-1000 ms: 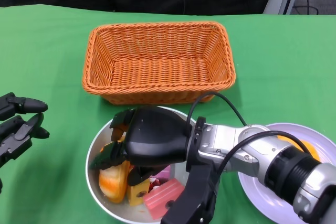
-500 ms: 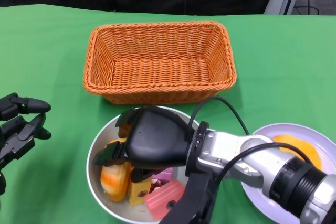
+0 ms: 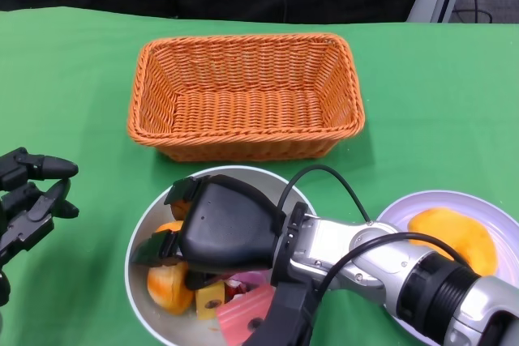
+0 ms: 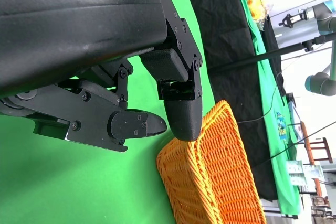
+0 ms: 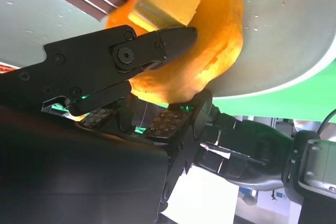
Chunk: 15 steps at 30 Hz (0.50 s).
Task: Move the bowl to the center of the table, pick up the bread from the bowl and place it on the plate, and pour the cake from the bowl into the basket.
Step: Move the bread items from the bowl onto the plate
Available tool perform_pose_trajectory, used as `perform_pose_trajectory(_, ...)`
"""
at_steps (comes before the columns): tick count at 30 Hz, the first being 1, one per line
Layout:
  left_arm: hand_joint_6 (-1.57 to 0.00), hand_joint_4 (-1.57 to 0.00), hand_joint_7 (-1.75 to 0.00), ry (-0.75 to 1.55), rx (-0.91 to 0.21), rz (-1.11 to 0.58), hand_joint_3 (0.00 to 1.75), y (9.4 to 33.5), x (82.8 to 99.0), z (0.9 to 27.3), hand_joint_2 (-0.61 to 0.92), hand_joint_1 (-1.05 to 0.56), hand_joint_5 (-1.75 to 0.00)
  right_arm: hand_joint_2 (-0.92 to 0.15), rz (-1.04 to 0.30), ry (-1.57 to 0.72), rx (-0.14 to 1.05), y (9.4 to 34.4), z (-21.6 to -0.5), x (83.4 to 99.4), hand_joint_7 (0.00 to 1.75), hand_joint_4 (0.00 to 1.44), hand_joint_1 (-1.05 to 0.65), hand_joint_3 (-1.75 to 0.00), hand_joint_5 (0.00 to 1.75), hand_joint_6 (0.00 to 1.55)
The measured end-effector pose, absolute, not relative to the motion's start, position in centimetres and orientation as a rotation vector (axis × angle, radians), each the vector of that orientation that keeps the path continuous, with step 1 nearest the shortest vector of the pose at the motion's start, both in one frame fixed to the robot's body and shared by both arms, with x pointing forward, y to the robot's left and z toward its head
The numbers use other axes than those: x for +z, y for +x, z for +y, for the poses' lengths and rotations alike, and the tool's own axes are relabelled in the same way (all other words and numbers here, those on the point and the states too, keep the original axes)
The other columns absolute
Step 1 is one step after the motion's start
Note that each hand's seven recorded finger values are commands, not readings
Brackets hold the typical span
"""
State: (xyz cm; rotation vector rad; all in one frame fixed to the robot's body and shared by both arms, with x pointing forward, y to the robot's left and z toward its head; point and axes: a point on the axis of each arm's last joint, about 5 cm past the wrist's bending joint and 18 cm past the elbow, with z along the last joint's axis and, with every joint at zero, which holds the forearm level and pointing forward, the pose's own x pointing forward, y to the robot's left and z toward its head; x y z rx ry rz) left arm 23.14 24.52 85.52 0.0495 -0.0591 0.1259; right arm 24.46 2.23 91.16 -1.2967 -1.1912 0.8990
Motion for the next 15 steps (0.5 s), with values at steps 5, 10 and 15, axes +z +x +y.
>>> perform_pose_trajectory(5, -0.86, -0.81, -0.89, 0.053, 0.124, -0.054, 0.38, 23.1, 85.4, 24.5, 0.92, -0.09, -1.28, -0.92, -1.221, -1.263, 0.849, 24.6, 2.0, 90.8, 0.01, 0.76, -0.53, -0.05, 1.10, 1.14)
perform_pose_trajectory(10, -0.87, -0.82, -0.89, 0.054, 0.123, -0.056, 0.35, 23.1, 85.4, 24.5, 0.92, -0.10, -1.25, -0.89, -1.212, -1.224, 0.834, 24.8, 1.7, 90.7, 0.00, 0.80, -0.42, -0.01, 1.10, 1.08)
perform_pose_trajectory(15, -0.88, -0.82, -0.86, 0.091, 0.127, -0.053, 0.31, 23.1, 85.4, 24.5, 0.92, -0.14, -1.20, -0.91, -1.185, -1.241, 0.806, 25.4, 0.8, 91.0, 0.01, 0.74, -0.44, 0.00, 1.26, 1.08)
